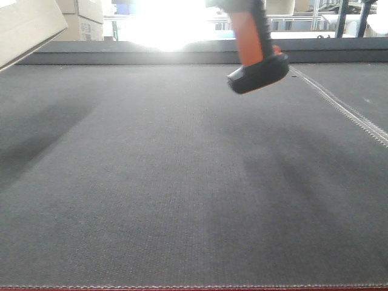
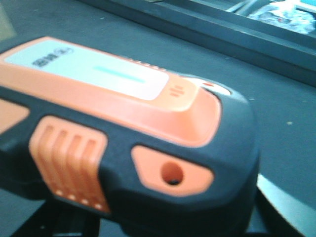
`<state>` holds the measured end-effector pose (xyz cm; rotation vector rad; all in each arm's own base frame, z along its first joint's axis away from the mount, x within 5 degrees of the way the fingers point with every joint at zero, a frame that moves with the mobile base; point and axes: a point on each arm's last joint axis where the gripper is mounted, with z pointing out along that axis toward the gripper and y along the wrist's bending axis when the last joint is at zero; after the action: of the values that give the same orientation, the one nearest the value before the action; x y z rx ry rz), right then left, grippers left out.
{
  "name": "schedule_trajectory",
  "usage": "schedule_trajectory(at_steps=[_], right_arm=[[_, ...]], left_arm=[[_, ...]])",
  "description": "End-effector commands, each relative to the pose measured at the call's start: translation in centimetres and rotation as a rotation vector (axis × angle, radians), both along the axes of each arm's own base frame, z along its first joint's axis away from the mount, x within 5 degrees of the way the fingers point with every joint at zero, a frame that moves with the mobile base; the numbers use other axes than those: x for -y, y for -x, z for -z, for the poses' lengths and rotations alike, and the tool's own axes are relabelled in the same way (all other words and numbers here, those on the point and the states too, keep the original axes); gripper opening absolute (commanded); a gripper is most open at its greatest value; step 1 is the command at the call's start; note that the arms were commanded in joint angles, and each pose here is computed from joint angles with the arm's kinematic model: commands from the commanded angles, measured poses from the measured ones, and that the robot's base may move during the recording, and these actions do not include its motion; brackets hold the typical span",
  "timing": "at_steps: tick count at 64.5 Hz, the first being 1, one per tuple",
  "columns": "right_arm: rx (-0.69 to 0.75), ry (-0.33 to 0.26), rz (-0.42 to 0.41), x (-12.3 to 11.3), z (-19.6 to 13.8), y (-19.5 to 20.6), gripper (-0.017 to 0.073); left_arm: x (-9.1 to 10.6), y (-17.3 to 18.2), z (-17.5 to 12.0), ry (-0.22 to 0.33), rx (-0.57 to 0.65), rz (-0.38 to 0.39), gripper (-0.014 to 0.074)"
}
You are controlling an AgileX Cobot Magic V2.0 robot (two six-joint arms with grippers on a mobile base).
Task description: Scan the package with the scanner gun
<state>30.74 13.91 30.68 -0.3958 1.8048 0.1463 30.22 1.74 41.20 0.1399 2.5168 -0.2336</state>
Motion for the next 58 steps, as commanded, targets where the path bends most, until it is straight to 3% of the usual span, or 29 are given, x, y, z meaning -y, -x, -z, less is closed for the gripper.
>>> schedule_trajectory(at_steps=[1,7,27,43,58], right_arm=[[0.060,-0.006,0.035,1.0,-1.6,-0.2,-0.0154],[0.063,0.004,0.037,1.2,-1.7,-0.4,-0.0154],[0.102,0.127,0.007,1.2,-1.7,-0.4,-0.0154],[0.120,0.122,0.033,1.8,-2.2,-0.7,-0.0154],[0.151,0.106,0.035,1.8,-3.6,-1.0,-0.0154]], left_arm=[[0.3,0.2,-0.6,0.015,0.026,-0.004,-0.0111],[0.3,0.2,-0.6,0.015,0.026,-0.004,-0.0111],[0.3,0.2,-0.6,0.015,0.026,-0.004,-0.0111],[0.2,0.2,-0.5,0.015,0.022,-0.003,-0.0111],[0.3,0.2,1.5,0.042,-0.052,-0.026,-0.0111]])
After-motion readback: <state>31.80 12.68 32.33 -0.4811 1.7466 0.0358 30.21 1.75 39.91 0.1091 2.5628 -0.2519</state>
